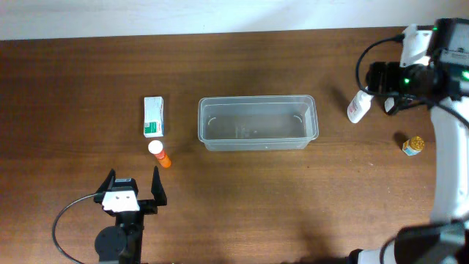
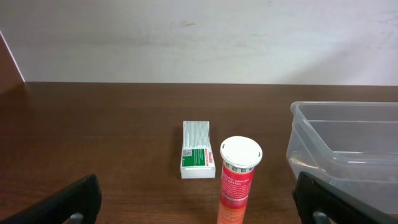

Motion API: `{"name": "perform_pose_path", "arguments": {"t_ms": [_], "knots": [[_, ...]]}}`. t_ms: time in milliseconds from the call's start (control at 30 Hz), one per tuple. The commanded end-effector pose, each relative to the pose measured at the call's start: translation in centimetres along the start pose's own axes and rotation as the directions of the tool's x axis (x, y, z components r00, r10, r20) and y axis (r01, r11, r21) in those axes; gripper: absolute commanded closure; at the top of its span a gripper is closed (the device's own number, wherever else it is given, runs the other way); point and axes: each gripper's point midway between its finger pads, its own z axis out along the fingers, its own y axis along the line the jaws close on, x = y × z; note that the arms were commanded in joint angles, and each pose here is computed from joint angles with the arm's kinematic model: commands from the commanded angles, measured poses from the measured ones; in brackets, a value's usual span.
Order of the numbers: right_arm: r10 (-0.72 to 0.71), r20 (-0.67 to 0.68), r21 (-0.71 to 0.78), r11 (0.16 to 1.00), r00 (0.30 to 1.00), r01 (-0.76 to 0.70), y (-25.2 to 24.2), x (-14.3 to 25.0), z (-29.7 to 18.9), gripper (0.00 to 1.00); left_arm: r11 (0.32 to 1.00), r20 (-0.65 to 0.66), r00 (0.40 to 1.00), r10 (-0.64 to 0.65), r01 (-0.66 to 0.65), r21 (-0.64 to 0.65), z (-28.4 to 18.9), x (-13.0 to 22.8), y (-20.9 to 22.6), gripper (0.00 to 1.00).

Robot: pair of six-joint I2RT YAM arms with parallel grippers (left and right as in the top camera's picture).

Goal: Pack container
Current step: 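Move right gripper over the white spray bottle and descend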

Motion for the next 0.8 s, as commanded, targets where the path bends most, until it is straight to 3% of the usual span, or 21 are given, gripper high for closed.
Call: {"name": "perform_pose_path", "arguments": {"t_ms": [0, 367, 767], "knots": [[0.015, -0.044, -0.021, 1.0, 0.999, -0.016, -0.1, 0.1, 2.3, 0.02, 1.0, 0.003, 1.0, 0.015, -0.015, 0.006, 0.0, 0.1, -0.1, 0.01], [0.034, -0.228, -0.044, 0.998, 0.973, -0.046, -0.5, 3.5, 10.0, 0.02, 1.0, 0.003, 1.0, 0.015, -0.015, 0.006, 0.0, 0.1, -0.1, 0.01], [0.045, -0.266, -0.043, 0.997, 0.963, -0.058, -0.9, 4.4, 13.6, 0.0, 1.0, 0.003, 1.0, 0.015, -0.015, 0.006, 0.0, 0.1, -0.1, 0.01]]}}
